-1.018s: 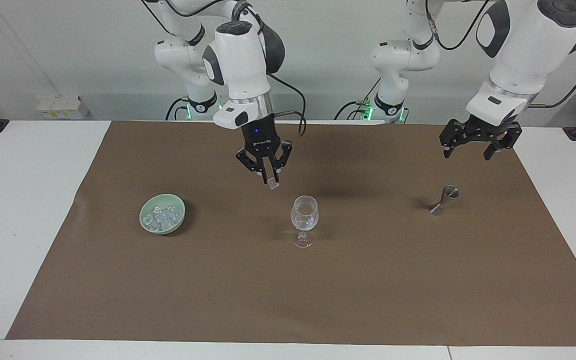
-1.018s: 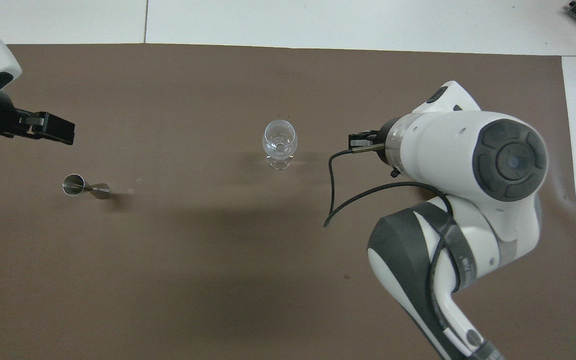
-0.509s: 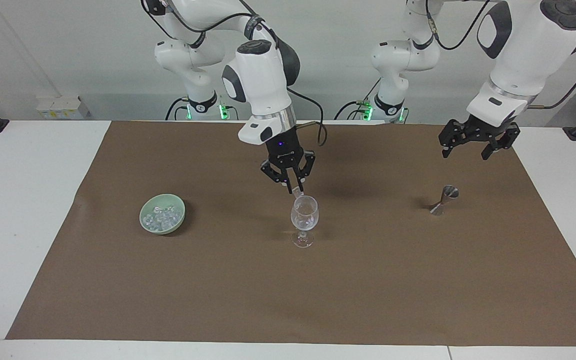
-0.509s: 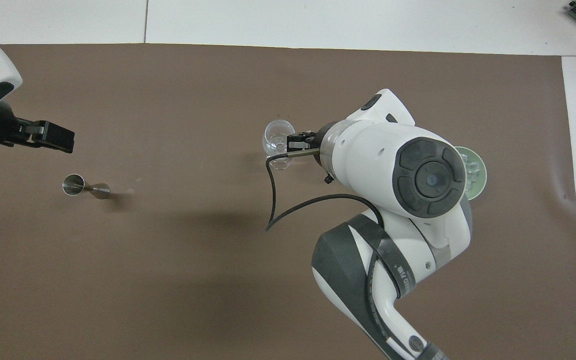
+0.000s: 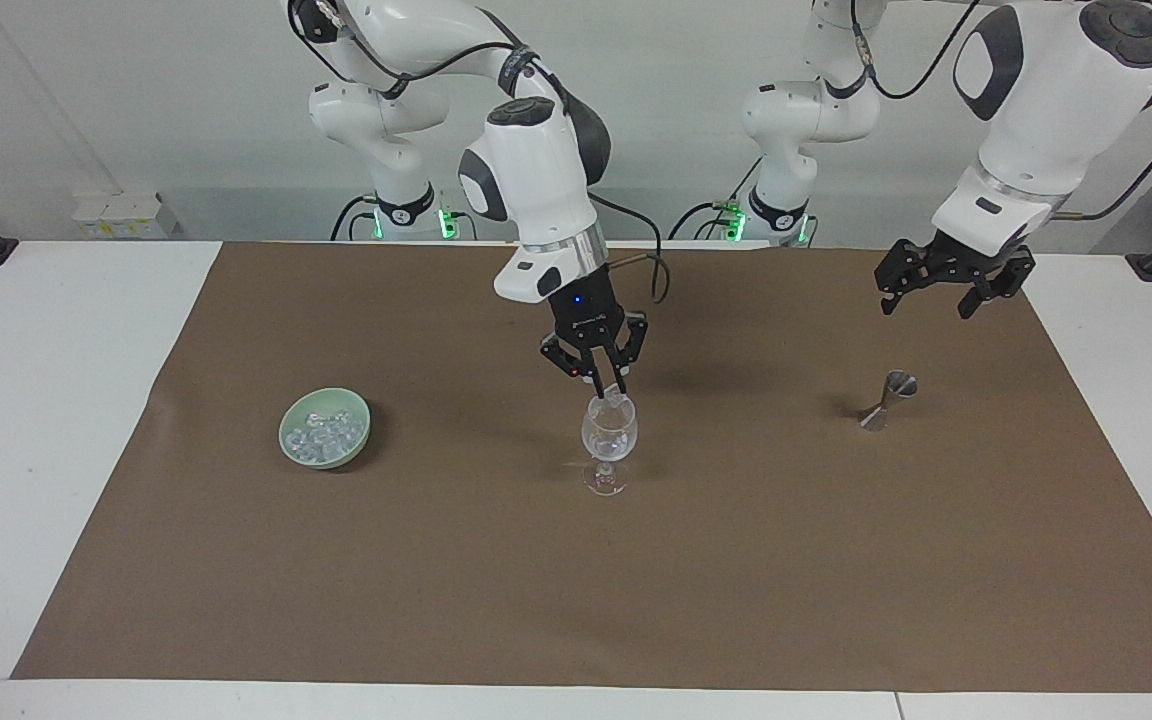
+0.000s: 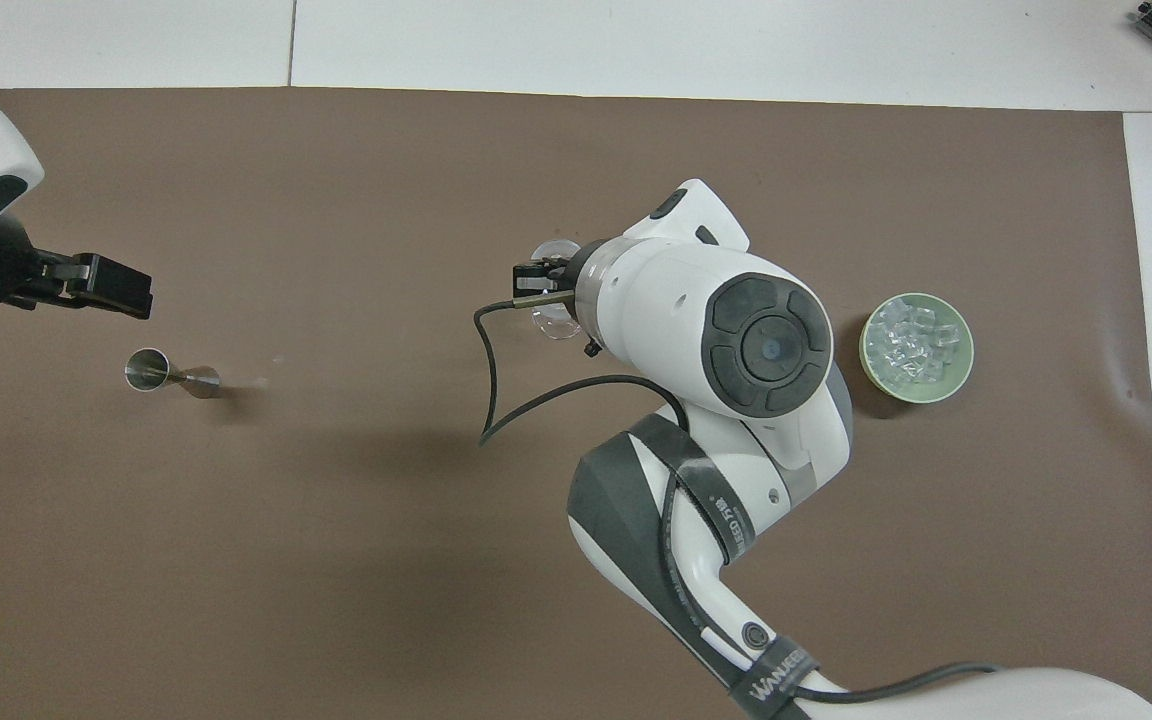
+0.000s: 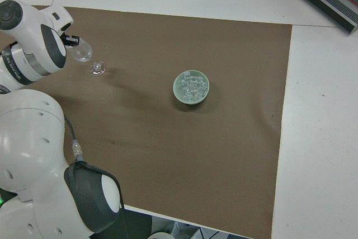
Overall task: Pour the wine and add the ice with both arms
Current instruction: 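Carry the ice cup back and lower it onto the table with the right gripper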
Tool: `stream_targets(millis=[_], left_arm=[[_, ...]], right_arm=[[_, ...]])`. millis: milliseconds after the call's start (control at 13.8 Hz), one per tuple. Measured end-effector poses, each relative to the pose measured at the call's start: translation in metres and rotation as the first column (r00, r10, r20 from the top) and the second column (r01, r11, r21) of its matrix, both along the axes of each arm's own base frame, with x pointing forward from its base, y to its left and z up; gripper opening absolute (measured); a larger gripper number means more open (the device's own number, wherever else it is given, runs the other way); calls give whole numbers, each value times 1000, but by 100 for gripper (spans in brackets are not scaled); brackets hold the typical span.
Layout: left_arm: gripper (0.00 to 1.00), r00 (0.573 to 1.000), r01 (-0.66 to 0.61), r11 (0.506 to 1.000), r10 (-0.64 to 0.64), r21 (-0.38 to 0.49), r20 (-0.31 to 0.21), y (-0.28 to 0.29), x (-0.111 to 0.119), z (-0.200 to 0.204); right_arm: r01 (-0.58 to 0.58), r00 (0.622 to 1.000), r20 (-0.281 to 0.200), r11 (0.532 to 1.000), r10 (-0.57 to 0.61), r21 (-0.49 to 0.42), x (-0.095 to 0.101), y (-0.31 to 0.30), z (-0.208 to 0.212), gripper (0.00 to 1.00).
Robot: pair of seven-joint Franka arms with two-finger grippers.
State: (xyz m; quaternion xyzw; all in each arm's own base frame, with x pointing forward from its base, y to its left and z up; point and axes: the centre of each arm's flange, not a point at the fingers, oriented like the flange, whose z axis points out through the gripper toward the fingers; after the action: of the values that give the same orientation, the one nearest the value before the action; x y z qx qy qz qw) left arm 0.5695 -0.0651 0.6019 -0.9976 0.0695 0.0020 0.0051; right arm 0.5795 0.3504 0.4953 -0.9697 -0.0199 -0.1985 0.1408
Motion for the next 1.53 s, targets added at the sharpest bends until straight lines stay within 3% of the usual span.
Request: stream_targets(millis=[73,145,436,582,800,1018,1236,1527], left_arm=[[100,1000,0,1000,0,1,-3,0,-1,-1],[100,1000,0,1000,0,1,-4,0,-2,-1],[100,1000,-16,1000,16,2,-4,9,-4,0],[100,1000,-22,1000,22,2,-6,12,-3,-1],[100,1000,-23,1000,23,2,-7,13,-3,-1],[100,1000,-23,1000,23,2,-7,13,-3,-1],[100,1000,-23,1000,23,2,-7,13,-3,-2],[100,1000,-23,1000,23,2,-7,13,-3,-2]], right_arm=[[1,1000,0,1000,-1,0,0,0,0,25],[1,1000,-1,1000,-1,0,0,-1,-1,32],[2,1000,-13,1000,-2,-6,1,-1,-6,81],[15,999,-30,1000,-15,-22,4,-9,-6,100],[84,990,-100,991,-95,-108,6,-63,29,100],[136,971,-165,965,-176,-225,-21,-138,98,100],[160,956,-191,945,-220,-286,-47,-189,141,100],[178,948,-204,938,-245,-297,-53,-211,171,100]])
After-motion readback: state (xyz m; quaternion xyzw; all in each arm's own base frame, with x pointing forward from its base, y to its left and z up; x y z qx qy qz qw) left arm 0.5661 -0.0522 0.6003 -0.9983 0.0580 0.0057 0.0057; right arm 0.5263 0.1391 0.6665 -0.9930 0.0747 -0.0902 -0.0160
